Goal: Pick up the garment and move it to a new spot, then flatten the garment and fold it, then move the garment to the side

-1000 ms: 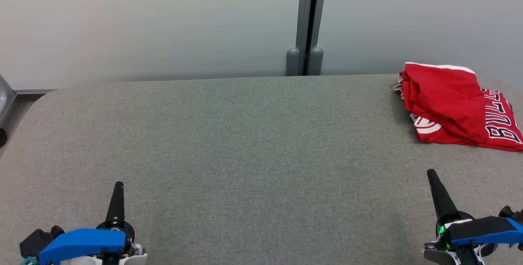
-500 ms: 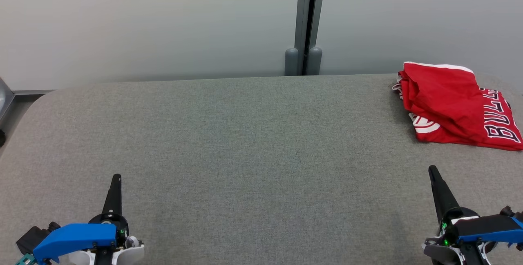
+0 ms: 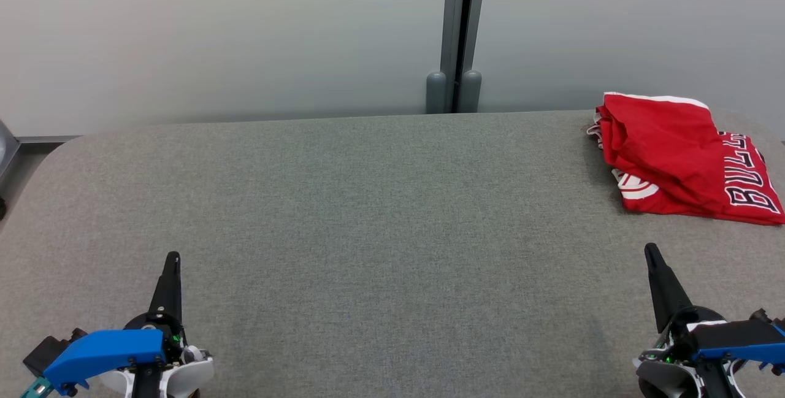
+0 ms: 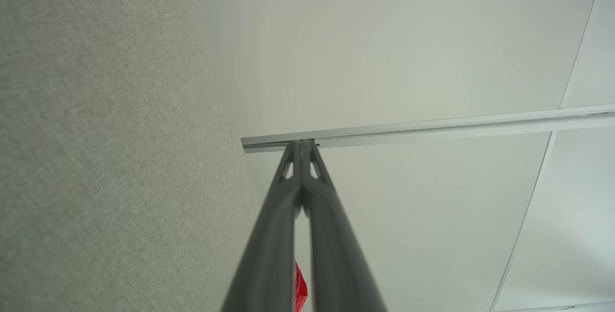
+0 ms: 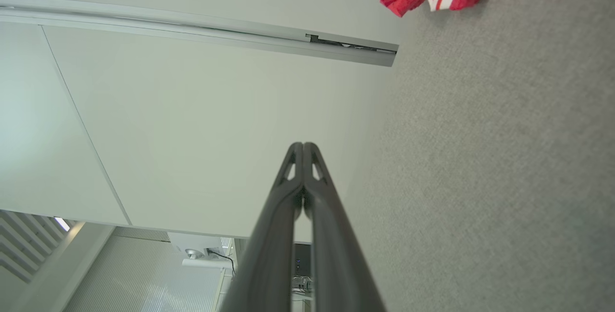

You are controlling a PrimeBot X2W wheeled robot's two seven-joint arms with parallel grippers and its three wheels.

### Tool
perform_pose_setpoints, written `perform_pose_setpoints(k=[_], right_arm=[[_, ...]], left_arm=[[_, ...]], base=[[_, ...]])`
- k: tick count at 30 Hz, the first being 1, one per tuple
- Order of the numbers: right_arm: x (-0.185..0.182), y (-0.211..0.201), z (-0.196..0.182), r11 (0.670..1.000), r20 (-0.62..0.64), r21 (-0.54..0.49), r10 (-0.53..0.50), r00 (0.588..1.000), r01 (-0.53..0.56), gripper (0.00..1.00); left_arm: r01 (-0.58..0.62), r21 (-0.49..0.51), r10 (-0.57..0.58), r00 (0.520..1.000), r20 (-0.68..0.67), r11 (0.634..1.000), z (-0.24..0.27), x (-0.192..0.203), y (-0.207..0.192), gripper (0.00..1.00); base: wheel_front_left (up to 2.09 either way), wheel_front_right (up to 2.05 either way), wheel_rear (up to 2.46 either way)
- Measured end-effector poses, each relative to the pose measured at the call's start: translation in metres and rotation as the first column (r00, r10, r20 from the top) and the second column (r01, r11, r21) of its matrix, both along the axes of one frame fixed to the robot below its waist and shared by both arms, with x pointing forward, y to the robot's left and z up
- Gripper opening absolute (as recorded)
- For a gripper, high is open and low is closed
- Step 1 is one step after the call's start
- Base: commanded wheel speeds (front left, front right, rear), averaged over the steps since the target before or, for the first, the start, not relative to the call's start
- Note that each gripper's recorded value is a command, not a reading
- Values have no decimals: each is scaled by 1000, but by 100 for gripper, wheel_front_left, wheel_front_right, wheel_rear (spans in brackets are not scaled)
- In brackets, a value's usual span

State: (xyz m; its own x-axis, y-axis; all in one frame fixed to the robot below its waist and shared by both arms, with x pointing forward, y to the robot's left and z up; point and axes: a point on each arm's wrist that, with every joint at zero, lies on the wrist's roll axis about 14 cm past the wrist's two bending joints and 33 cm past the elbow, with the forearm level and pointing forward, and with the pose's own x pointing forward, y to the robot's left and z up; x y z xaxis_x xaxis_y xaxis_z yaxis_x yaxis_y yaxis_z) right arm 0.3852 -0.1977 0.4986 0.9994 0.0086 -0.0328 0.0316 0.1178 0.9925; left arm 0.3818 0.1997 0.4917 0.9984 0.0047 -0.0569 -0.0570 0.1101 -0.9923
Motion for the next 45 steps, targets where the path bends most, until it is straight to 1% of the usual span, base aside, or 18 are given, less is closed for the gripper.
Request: perform_pose_setpoints(k=[18,45], right_arm=[[2,-3,5,993,21,118,-13,1000,11,0],[2,-3,6,993,23,119,-13,1000,10,0]], left_arm=[[2,-113,2,999,41,994,11,6,1,0],[2,-113,2,999,42,994,12,6,1,0]], base=[[0,0,0],[0,0,0]])
